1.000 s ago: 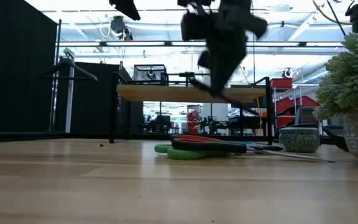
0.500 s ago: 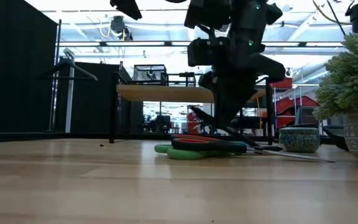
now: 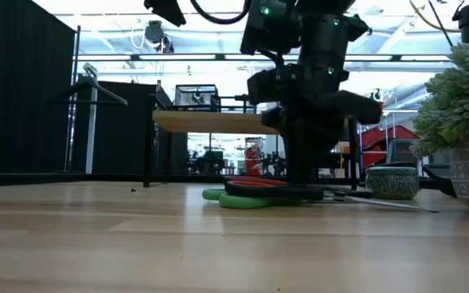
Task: Pick and place office supplies into organizer
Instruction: Adjust the green scissors on the table, then adjust the pens on the table
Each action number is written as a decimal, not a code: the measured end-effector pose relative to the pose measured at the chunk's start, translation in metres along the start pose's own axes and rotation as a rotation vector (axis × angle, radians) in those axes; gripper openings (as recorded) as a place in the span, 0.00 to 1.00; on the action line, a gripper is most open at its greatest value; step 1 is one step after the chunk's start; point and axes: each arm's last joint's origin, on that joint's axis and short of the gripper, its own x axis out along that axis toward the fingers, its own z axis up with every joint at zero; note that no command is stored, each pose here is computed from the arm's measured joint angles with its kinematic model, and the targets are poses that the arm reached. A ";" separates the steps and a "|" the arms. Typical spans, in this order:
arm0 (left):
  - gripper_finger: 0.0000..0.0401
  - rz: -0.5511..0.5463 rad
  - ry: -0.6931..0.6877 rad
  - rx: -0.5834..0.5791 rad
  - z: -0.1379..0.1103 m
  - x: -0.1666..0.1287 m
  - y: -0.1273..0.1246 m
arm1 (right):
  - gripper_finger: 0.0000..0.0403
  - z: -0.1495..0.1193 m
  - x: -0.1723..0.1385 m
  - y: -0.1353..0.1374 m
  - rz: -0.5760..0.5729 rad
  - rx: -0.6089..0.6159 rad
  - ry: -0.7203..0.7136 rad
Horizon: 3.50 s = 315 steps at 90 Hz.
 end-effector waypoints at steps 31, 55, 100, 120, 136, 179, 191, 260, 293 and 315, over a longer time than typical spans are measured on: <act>0.60 -0.007 -0.003 0.000 0.000 0.000 0.000 | 0.28 0.004 -0.032 0.015 0.014 0.135 0.044; 0.60 -0.028 -0.014 0.000 0.000 0.000 -0.001 | 0.02 0.008 -0.013 0.035 0.024 0.098 0.074; 0.60 -0.049 -0.016 0.012 0.002 0.000 -0.007 | 0.00 0.010 0.015 0.016 -0.016 0.145 0.107; 0.60 -0.057 -0.019 0.017 0.003 0.000 -0.009 | 0.00 0.006 0.008 0.016 -0.013 0.146 0.126; 0.60 -0.057 -0.019 0.018 0.003 0.000 -0.009 | 0.00 0.006 0.005 0.016 -0.006 0.148 0.123; 0.60 -0.057 -0.018 0.018 0.003 0.000 -0.009 | 0.00 0.021 0.014 0.021 0.012 0.163 -0.002; 0.60 -0.059 -0.015 0.018 0.003 0.000 -0.009 | 0.00 0.022 0.015 0.021 0.015 0.169 -0.014; 0.60 -0.060 -0.013 0.019 0.003 0.000 -0.009 | 0.00 0.018 -0.006 0.018 0.019 0.263 -0.025; 0.60 -0.060 -0.014 0.027 0.003 0.000 -0.009 | 0.00 0.015 0.011 0.011 0.003 0.267 0.037; 0.60 -0.060 -0.014 0.027 0.003 0.000 -0.009 | 0.00 0.014 0.018 0.004 -0.006 0.261 0.046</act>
